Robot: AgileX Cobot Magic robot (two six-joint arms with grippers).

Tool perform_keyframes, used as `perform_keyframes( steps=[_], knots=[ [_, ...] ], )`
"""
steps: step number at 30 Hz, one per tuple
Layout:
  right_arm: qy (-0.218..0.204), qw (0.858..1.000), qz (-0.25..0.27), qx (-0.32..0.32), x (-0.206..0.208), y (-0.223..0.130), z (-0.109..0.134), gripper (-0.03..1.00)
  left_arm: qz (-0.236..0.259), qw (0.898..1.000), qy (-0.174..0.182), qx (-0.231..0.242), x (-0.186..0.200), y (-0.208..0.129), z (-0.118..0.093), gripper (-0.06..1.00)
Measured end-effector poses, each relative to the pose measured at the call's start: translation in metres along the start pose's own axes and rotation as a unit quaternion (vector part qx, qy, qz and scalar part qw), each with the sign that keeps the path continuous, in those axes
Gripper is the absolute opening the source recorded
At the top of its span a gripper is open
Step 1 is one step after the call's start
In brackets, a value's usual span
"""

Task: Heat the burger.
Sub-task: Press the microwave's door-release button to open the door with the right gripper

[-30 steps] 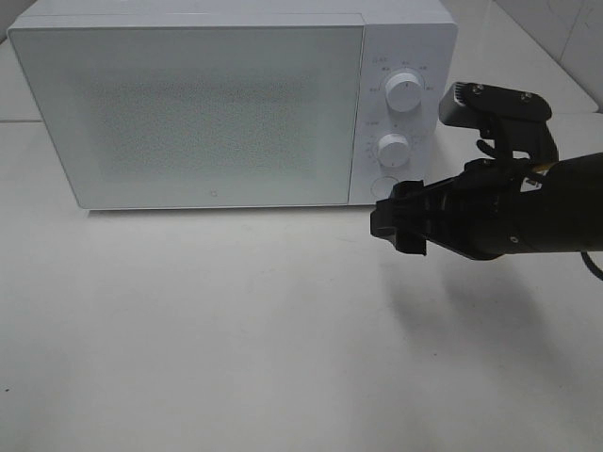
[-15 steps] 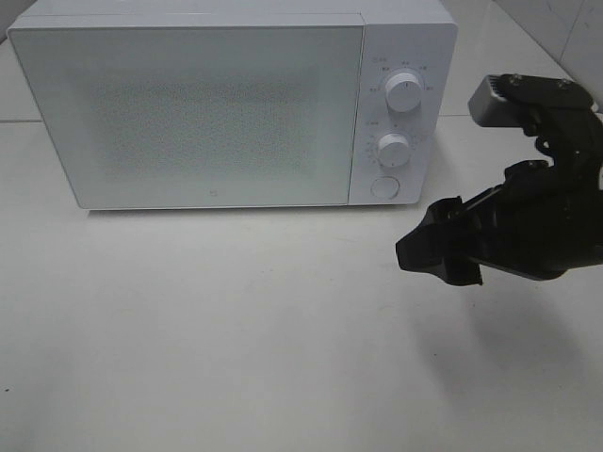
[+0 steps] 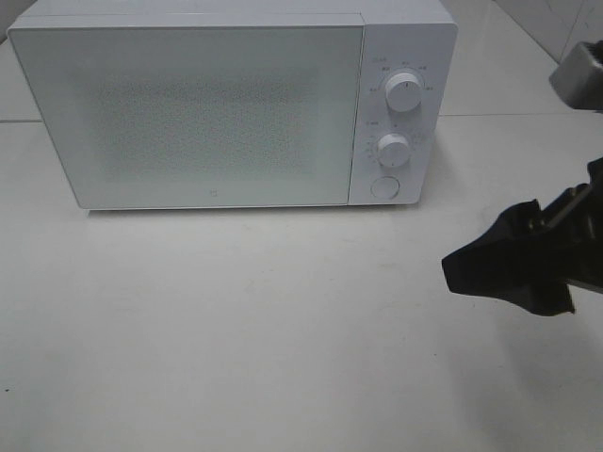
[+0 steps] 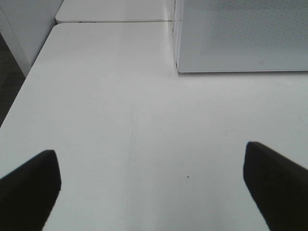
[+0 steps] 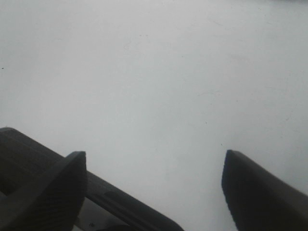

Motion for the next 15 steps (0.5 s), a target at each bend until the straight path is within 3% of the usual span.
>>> perform_keyframes(
  steps=[9, 15],
  knots=[
    [-0.027, 0.999, -0.024, 0.03, 0.037, -0.016, -0.006, 0.75, 0.0, 1.0, 0.0, 0.0, 0.0, 0.0, 0.0, 0.97],
    [-0.069, 0.994, -0.083, 0.034, 0.072, -0.029, -0.019, 0.75, 0.0, 1.0, 0.0, 0.0, 0.0, 0.0, 0.0, 0.97]
  ],
)
Point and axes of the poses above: a point on each arm's last joint axis where the gripper is mounted, x pointing back along that axis away from the gripper, z along the wrist's bending axis when the last joint is at zero, y = z × x, the point moved 3 cm from there along -x, pointing out along that axis toward the gripper, and after that the axes turned 5 degrees about -x, right-handed, at the moved point
